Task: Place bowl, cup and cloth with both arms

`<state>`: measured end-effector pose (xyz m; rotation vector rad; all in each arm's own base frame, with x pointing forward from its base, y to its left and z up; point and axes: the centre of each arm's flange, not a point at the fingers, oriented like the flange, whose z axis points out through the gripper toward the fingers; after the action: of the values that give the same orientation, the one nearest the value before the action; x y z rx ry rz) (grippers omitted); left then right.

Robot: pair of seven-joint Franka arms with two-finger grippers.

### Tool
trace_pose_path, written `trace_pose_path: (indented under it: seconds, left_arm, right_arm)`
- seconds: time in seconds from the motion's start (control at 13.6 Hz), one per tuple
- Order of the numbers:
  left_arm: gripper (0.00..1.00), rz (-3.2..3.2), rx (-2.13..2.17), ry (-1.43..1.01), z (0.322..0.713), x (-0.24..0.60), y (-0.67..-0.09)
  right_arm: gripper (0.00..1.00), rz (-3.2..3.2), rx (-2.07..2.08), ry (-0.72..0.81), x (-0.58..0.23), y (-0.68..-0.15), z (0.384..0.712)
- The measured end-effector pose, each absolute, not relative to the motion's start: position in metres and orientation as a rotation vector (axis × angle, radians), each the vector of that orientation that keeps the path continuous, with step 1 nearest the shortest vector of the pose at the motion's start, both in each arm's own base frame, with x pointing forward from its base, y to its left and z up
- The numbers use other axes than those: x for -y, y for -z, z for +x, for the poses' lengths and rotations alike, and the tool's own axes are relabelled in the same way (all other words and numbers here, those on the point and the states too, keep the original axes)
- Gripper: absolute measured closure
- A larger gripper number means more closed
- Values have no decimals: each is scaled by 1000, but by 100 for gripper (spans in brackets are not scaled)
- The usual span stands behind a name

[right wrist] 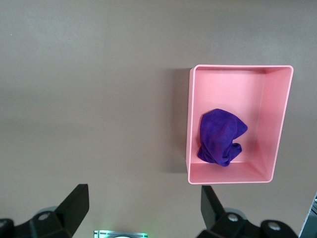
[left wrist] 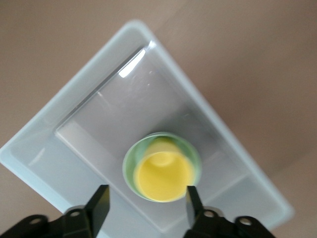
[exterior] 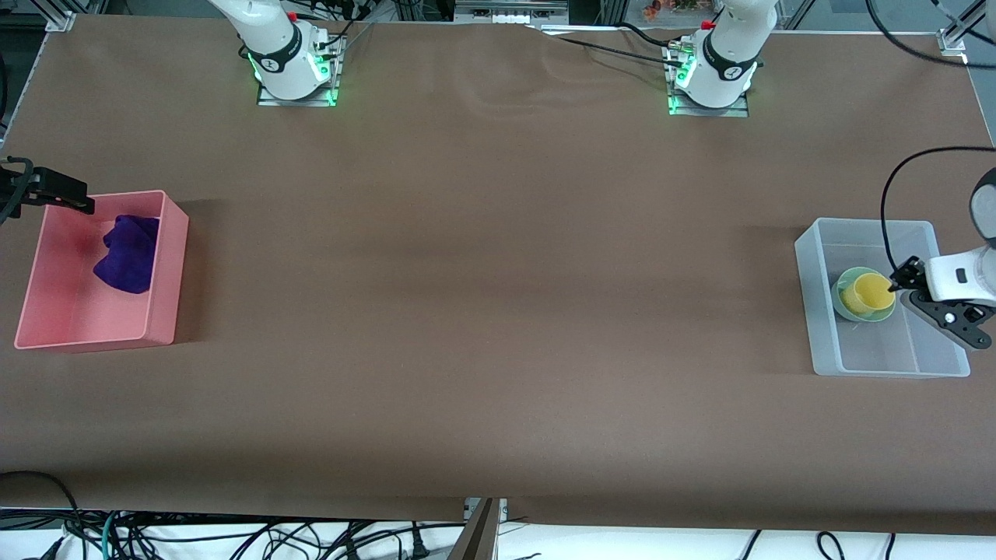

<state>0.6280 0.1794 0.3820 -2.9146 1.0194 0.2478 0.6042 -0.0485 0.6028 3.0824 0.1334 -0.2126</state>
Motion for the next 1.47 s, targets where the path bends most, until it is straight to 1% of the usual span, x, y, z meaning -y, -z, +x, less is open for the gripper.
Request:
trace_pose_path:
  seconds: [0.07,0.15,0.22,0.51,0.81,0.96,1.1,1.18,1.32,1.47]
  left_arm:
    - [13,-2970,-948,-247,629,-164,-408]
    - [1,-3020,-858,-247,629,-150,-428]
    - [0,-3068,-742,-257,630,-132,-443]
    - [0,-3145,-336,-313,632,-44,-468]
    - [0,-3100,-247,-228,624,23,-510]
    - [0,-3154,-173,-154,608,32,-549]
    - [0,-3165,-117,-88,580,30,-586]
    - [0,-3159,-84,-62,565,32,-595]
    - [0,-3152,-46,3,549,36,-591]
    - [0,-3149,-42,14,545,37,-575]
  right_arm:
    - [0,3082,-133,212,49,-603,604]
    - [0,3082,-133,212,49,-603,604]
    - [0,3082,-133,210,49,-603,604]
    - [0,3082,-133,209,49,-603,604]
    - [0,3082,-134,208,48,-603,604]
    - [0,3082,-134,208,48,-603,605]
    - [0,3082,-134,208,48,-603,605]
    - [0,3082,-134,208,48,-603,605]
    - [0,3082,-133,208,48,-603,605]
    - [0,3082,-133,208,48,-603,605]
